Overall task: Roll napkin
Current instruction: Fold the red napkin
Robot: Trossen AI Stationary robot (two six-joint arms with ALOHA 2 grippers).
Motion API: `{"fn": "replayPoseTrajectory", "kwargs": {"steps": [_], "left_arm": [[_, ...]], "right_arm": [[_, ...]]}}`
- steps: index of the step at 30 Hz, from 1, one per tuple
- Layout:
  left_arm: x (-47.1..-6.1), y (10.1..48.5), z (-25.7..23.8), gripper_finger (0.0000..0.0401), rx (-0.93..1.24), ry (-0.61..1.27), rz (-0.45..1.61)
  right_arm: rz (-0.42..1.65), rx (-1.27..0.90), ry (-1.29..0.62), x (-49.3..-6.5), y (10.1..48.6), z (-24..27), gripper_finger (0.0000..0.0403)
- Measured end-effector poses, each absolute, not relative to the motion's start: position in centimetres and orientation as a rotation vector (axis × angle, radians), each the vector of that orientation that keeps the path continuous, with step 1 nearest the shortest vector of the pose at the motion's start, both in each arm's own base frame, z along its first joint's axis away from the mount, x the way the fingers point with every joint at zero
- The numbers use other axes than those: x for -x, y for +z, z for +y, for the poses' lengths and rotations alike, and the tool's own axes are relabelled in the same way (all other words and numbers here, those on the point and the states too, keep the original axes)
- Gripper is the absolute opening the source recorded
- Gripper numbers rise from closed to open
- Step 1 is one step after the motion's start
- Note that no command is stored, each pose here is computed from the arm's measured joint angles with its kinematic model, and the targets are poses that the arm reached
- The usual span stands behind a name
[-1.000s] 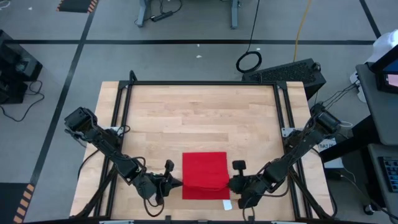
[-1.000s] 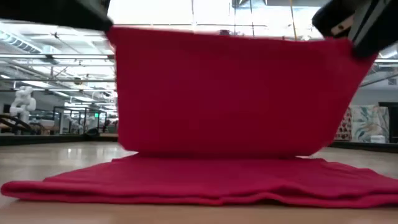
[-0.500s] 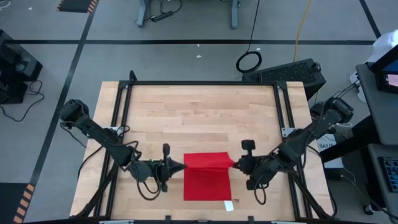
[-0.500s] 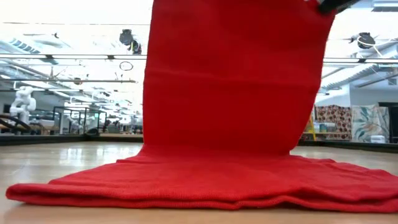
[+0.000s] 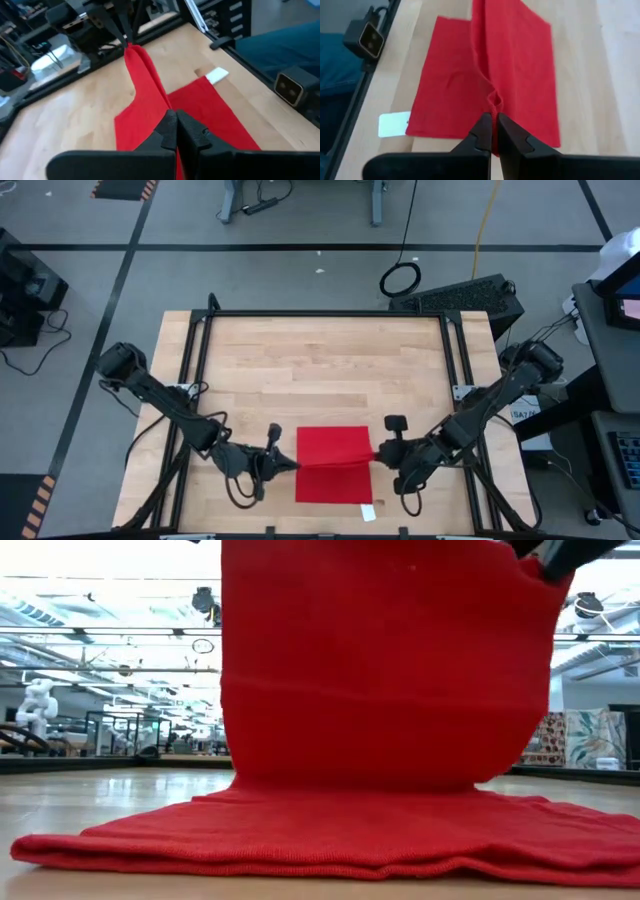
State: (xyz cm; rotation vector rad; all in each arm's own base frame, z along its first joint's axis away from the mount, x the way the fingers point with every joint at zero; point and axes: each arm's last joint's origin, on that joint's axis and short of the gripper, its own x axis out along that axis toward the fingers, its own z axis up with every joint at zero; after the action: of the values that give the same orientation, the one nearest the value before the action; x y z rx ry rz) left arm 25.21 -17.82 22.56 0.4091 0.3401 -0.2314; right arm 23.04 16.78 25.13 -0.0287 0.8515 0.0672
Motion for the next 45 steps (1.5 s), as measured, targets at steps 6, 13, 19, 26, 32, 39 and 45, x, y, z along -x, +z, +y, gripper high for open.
{"fn": "replayPoseTrajectory", "kwargs": {"steps": [6,13,19,26,32,39,45], "left_arm": [[-25.2,21.6,-18.0,0.0001,-0.365,-0.286,0.399],[-25.4,20.7,-18.5,0.0001,-0.293,-0.364,0.444],[-25.7,19.8,-18.5,0.0002,-0.248,-0.324,0.485],[-27.1,16.0,-19.1,0.0051,-0.231,-0.244,0.539],[-28.5,12.4,-20.6,0.0118,-0.348,-0.277,0.446],[-31.0,11.8,-20.5,0.0131,-0.306,-0.283,0.365],[-33.6,11.2,-21.8,0.0131,-0.271,-0.257,0.348]], "right_arm": [[0.914,0.012,0.098,-23.6,23.7,17.5,0.0006],[0.927,-0.067,0.133,-23.7,23.7,17.8,0.0006],[0.906,-0.104,0.129,-23.9,23.8,18.0,0.0006],[0.885,-0.116,0.087,-24.0,23.9,17.9,0.0006],[0.860,-0.103,0.044,-24.1,23.9,17.7,0.0006],[0.844,-0.123,0.014,-24.2,24.0,17.6,0.0006],[0.813,-0.121,-0.033,-24.5,24.1,17.3,0.0006]]}}
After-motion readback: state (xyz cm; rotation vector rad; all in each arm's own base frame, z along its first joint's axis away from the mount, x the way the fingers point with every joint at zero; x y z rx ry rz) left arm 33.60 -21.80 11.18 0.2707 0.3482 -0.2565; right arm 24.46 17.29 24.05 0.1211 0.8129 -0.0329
